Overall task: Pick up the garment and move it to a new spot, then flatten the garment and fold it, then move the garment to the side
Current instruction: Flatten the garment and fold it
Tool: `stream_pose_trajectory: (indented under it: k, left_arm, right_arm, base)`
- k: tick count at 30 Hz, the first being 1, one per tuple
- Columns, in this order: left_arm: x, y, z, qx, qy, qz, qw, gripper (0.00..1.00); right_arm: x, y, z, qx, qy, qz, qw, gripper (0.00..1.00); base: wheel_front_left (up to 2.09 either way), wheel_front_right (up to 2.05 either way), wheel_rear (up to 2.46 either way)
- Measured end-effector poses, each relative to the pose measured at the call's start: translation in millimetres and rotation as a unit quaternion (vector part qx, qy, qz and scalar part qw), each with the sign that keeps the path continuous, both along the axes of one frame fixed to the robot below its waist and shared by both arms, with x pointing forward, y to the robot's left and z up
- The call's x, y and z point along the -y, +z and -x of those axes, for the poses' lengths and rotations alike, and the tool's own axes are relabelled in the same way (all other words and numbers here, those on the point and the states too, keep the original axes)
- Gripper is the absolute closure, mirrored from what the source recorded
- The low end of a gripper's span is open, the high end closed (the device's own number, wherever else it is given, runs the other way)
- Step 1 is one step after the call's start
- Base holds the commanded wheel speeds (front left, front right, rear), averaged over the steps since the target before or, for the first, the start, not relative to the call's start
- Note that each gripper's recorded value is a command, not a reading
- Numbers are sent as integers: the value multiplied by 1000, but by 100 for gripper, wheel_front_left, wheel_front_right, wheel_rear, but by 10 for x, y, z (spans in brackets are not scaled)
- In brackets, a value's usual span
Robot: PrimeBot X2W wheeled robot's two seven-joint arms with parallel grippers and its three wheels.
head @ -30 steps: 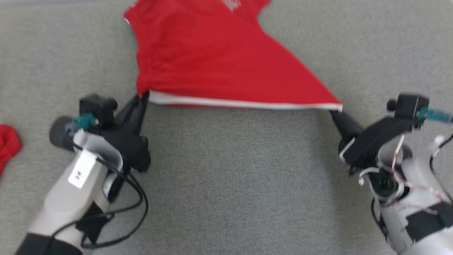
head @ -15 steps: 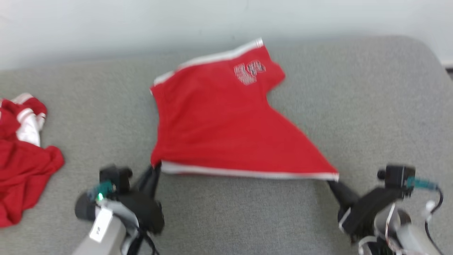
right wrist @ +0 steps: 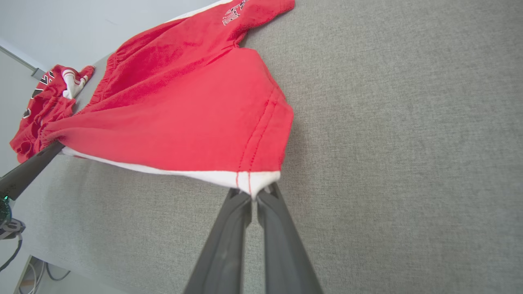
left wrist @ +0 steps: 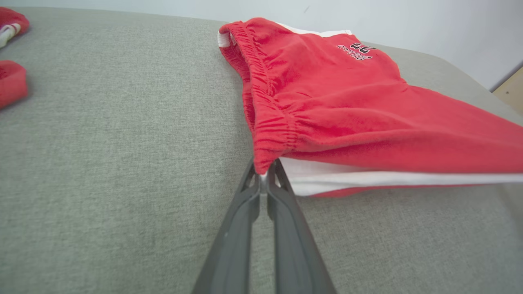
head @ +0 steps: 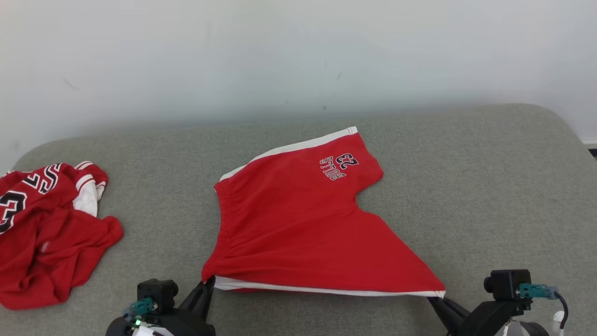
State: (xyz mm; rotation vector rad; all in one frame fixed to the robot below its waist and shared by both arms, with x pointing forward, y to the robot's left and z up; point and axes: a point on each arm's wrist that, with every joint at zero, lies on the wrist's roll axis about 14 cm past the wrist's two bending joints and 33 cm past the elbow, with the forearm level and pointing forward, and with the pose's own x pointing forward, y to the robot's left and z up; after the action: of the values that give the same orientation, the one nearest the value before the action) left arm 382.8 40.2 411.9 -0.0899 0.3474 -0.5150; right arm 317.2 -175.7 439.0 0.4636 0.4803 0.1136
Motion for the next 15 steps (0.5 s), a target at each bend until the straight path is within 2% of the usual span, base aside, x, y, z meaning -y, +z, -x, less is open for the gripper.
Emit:
stream_pose_trajectory:
  k: [15]
  left_arm:
    - [-28, -222, 205, -19, -12, -31, 999, 100]
  right_arm:
    - [-163, -263, 222, -74, 44, 28, 996, 100]
  base:
    - [0, 0, 0]
